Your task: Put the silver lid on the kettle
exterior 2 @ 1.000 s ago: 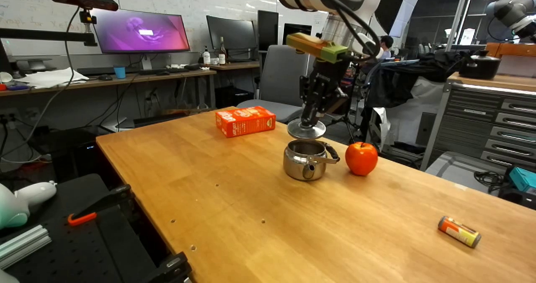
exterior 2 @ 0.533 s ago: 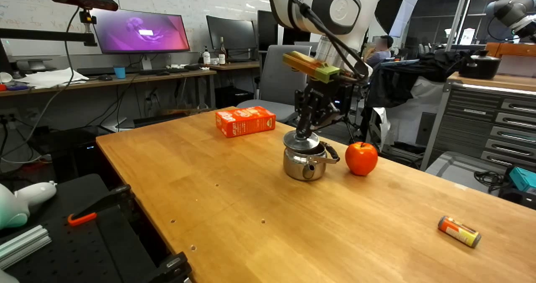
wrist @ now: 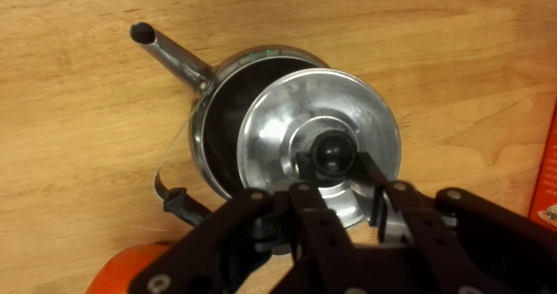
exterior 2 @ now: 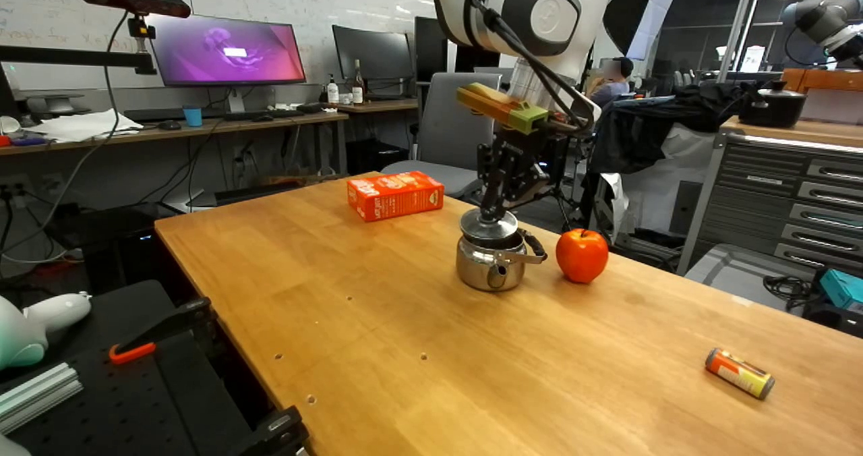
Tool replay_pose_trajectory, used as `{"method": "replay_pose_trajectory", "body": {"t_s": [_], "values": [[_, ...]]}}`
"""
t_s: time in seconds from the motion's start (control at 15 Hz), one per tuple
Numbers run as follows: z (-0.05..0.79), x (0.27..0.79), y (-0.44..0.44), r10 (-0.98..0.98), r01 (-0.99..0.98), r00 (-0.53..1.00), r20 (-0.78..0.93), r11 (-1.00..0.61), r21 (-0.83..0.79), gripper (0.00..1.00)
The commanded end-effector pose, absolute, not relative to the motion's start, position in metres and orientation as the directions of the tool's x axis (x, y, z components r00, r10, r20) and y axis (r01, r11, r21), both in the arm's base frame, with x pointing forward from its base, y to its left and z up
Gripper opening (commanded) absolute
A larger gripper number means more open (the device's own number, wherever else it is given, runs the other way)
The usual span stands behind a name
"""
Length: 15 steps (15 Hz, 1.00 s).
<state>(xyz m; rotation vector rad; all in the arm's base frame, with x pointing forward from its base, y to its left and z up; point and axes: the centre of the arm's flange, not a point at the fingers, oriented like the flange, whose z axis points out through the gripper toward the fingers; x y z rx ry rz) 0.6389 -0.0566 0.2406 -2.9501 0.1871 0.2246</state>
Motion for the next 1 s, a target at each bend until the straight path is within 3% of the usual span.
{"method": "replay_pose_trajectory", "body": {"t_s": [0.0, 0.93], "values": [[0.243, 0.644, -0.059, -0.127, -0.155, 0.98, -0.151, -0.969, -0.191, 0.07], [0.235, 0.638, -0.085, -0.166, -0.201, 0.969, -0.182, -0.96, -0.195, 0.07]]}}
